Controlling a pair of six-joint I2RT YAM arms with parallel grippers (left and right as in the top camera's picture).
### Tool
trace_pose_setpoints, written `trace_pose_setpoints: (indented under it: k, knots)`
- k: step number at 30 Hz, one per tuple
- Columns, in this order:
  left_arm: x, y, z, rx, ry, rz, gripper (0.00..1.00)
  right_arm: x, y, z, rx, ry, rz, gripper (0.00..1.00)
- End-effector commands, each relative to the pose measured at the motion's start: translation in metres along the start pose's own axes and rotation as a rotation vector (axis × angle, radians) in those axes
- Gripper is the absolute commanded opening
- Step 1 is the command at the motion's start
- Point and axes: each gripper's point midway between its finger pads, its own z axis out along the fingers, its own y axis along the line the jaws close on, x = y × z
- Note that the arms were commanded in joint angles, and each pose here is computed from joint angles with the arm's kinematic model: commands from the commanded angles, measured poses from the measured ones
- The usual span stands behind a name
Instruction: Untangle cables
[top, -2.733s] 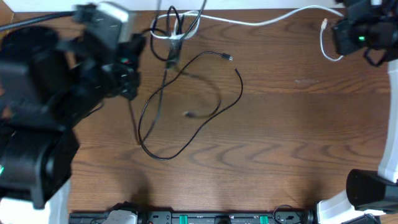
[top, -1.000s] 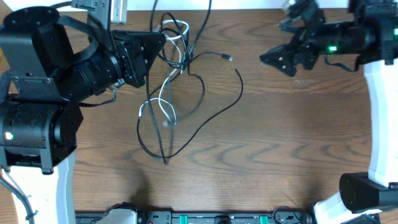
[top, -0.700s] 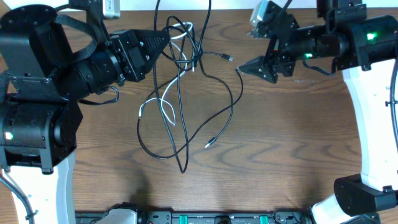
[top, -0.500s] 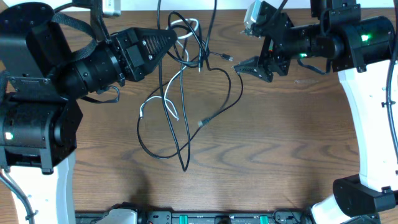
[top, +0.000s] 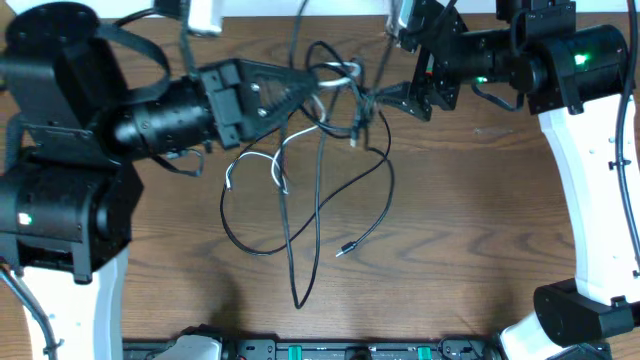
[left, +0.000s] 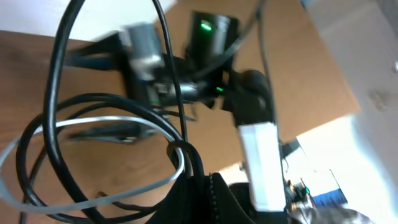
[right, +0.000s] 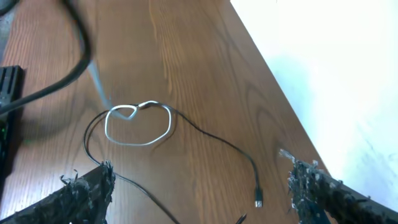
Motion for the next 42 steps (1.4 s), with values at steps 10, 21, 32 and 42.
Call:
trace_pose_setpoints:
  k: [10, 21, 32, 42]
  knots:
    - [0.013, -0.027, 0.030, 0.098, 0.079, 0.013, 0.08, -0.019, 0.013, 0.020, -0.054, -0.049, -0.012, 0.84]
    - [-0.005, 0.029, 0.072, 0.056, 0.126, -0.040, 0.07, -0.027, 0.026, 0.026, -0.097, -0.063, 0.033, 0.83]
    - [-0.016, 0.031, 0.081, 0.089, 0.111, 0.011, 0.07, -0.022, 0.034, 0.027, -0.129, -0.045, 0.060, 0.97]
    - [-0.020, 0.013, 0.079, 0.169, 0.113, 0.072, 0.08, -0.041, 0.070, 0.036, -0.256, -0.093, 0.066, 0.62]
